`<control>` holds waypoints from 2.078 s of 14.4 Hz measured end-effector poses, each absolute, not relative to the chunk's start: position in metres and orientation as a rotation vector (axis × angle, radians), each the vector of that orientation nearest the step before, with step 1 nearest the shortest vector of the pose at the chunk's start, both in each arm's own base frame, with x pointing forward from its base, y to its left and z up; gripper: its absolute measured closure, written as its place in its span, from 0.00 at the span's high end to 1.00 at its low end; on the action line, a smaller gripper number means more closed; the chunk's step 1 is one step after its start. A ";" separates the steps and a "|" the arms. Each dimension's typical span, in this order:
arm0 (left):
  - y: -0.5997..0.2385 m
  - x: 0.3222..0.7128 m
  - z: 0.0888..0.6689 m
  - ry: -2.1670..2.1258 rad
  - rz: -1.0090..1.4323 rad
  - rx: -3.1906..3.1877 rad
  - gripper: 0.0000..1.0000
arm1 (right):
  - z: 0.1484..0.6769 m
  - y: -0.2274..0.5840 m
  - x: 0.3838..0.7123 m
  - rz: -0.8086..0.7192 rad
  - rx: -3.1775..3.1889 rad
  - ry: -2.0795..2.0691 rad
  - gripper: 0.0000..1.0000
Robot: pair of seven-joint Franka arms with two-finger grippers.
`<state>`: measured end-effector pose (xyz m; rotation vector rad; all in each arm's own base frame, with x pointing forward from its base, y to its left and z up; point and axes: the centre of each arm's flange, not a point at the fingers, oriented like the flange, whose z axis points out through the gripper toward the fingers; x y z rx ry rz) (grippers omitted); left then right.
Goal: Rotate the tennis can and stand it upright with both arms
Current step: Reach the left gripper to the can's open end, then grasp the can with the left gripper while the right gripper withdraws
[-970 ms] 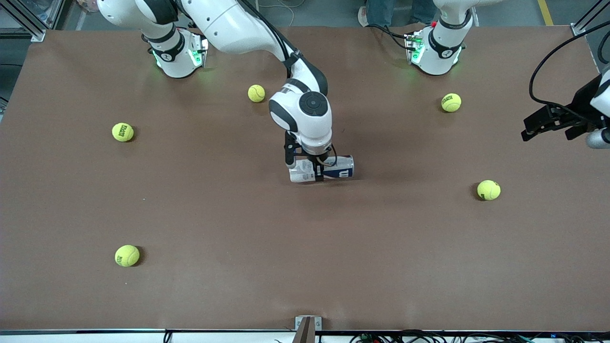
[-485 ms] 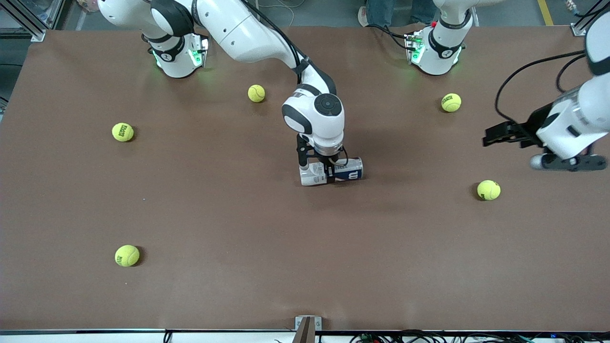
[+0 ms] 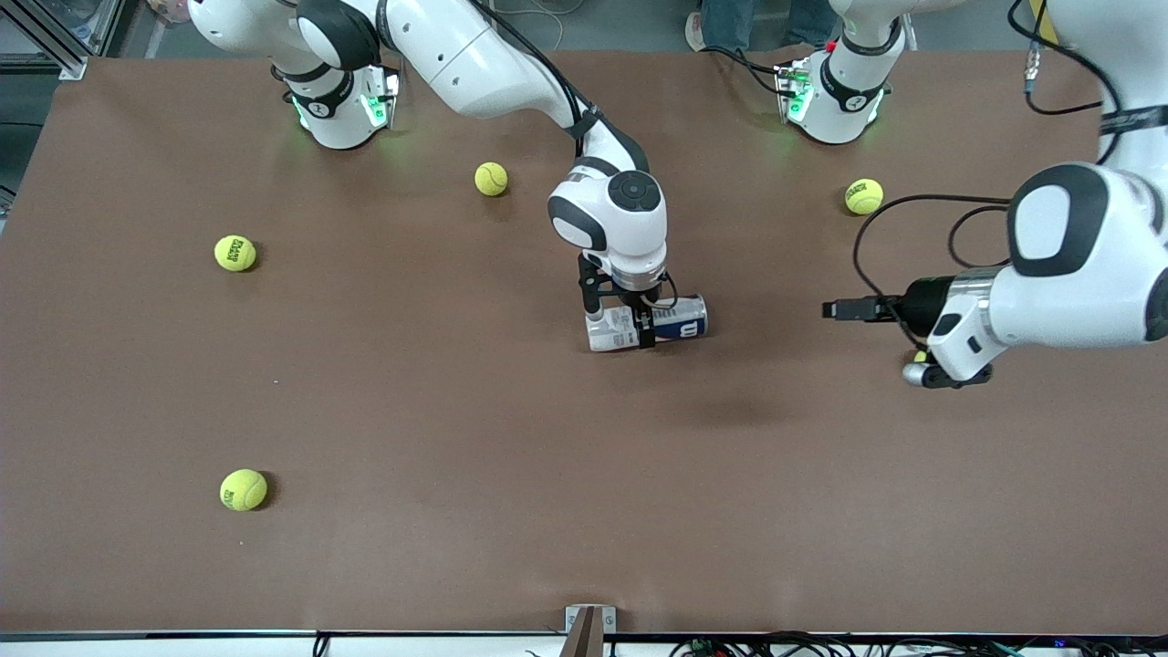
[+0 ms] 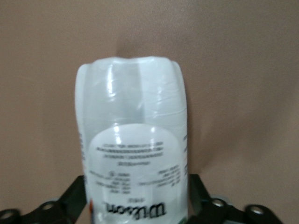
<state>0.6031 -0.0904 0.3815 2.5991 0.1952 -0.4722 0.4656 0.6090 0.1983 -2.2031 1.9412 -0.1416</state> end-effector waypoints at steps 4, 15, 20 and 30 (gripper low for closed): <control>-0.102 0.592 0.328 0.324 -0.482 2.416 1.00 | 0.202 0.611 0.468 -0.154 -2.199 1.922 1.00; -0.166 0.532 0.182 0.347 -0.278 2.072 1.00 | 0.284 0.626 0.477 -0.192 -2.264 1.960 1.00; -0.183 0.517 0.155 0.378 -0.217 2.030 1.00 | 0.311 0.581 0.520 -0.225 -2.525 1.750 1.00; -0.193 0.516 0.148 0.373 -0.192 2.017 0.26 | 0.386 0.334 0.658 0.031 -3.105 0.981 1.00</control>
